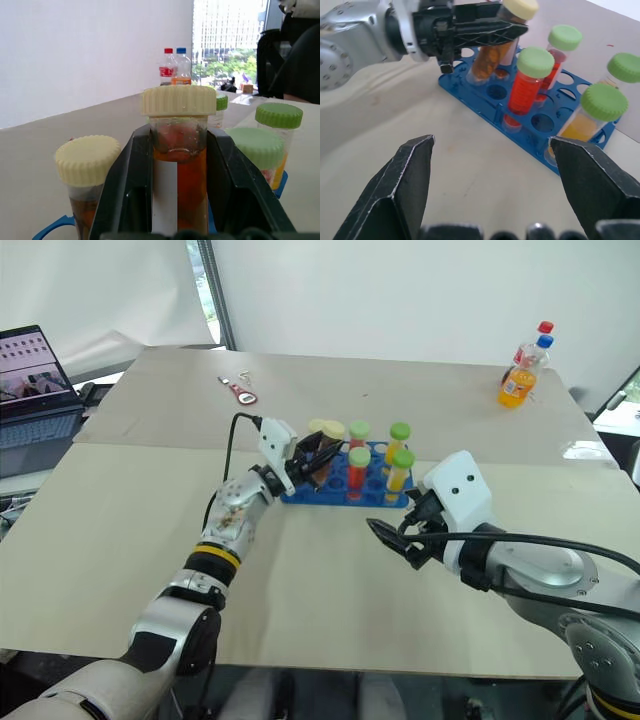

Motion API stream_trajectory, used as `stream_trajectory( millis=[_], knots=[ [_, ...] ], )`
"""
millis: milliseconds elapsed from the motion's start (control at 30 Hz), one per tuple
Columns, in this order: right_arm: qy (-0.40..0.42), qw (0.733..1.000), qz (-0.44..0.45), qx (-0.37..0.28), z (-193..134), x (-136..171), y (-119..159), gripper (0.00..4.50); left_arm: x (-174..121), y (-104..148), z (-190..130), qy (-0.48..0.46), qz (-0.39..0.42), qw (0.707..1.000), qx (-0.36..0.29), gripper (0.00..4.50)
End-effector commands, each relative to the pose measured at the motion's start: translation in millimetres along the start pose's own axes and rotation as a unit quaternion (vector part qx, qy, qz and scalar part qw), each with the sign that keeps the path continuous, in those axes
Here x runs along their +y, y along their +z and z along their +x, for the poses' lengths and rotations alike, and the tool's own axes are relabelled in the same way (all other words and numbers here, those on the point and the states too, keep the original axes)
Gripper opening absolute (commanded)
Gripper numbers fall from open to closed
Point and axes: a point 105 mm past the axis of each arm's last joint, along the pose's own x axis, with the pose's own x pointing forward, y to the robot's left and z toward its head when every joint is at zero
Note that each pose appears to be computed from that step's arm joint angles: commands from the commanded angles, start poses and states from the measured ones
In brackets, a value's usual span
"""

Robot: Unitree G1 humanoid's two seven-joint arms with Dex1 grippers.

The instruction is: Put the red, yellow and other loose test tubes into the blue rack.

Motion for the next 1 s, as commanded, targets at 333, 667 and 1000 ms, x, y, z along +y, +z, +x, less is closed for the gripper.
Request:
stream_trajectory(
  millis=[333,667,1000],
  knots=[
    [-0.051,0.998,-0.023,-0.036,-4.4,-19.8,21.7,4.09,-5.7,-15.3,-14.4,0.043,-0.002,0.999,-0.008,0.92],
    [-0.034,0.998,-0.041,-0.027,-3.9,-24.1,23.5,4.09,-0.5,-21.9,-34.5,0.024,0.036,0.998,0.036,4.42],
    [0.049,0.993,-0.106,0.001,-24.6,-58.0,15.2,4.29,-6.5,-15.8,-129.7,-0.123,0.100,0.958,0.239,4.48]
  ],
)
